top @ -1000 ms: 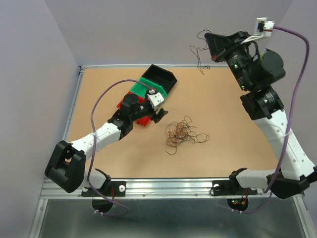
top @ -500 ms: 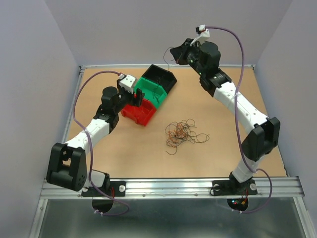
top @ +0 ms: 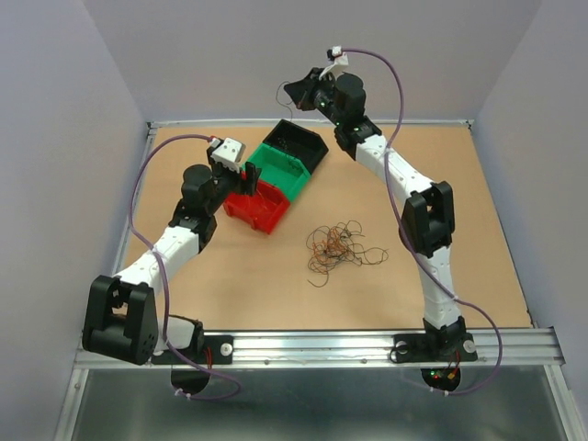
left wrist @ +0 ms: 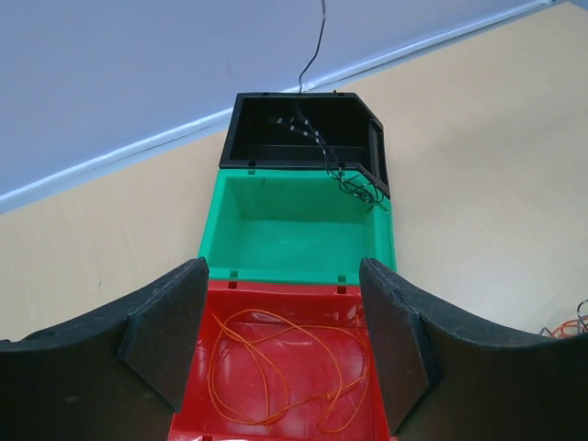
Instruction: Untangle the cables
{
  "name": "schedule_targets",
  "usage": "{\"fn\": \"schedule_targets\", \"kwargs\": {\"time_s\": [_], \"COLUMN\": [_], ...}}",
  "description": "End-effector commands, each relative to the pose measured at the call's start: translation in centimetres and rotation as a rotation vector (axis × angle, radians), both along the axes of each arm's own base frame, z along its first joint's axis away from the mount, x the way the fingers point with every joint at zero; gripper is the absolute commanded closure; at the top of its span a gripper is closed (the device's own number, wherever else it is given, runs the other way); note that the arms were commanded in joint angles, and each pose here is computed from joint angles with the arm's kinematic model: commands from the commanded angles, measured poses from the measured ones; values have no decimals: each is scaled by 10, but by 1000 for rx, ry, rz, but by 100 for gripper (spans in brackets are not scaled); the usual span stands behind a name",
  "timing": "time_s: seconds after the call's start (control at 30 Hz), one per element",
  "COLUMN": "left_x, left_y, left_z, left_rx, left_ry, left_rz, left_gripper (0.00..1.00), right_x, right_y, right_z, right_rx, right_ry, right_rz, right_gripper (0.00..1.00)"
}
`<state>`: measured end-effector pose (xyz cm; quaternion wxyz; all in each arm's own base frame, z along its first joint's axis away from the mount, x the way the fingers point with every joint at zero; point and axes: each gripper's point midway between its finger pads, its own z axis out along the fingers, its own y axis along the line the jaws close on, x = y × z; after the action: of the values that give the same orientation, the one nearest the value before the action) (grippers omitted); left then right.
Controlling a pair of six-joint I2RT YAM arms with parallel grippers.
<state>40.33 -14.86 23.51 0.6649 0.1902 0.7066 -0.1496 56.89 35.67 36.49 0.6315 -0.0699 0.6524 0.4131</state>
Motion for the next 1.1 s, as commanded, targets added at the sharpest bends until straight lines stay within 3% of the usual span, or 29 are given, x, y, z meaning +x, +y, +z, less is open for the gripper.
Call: {"fn": "schedule_targets", "kwargs": {"time_s": [0.0, 0.3, 0.77, 1.07], "left_x": [0, 5, 9, 10], "left_y": [6, 10, 13, 14], "left_z": [24, 22, 19, 18], "left_rx": [-20, -16, -4, 3], "left_ry": [-82, -78, -84, -87], "left_rz": [27, 54, 69, 75], "left_gripper": [22, 23, 23, 23], "right_x": [9, 15, -67, -101], "right_y": [2, -1, 16, 24], "right_z": [26, -28, -77, -83], "right_rx": [92, 72, -48, -93], "right_ry": [-81, -25, 0, -11], "right_rz": [59, 106, 377, 424], "right_gripper": [100, 99, 99, 100]}}
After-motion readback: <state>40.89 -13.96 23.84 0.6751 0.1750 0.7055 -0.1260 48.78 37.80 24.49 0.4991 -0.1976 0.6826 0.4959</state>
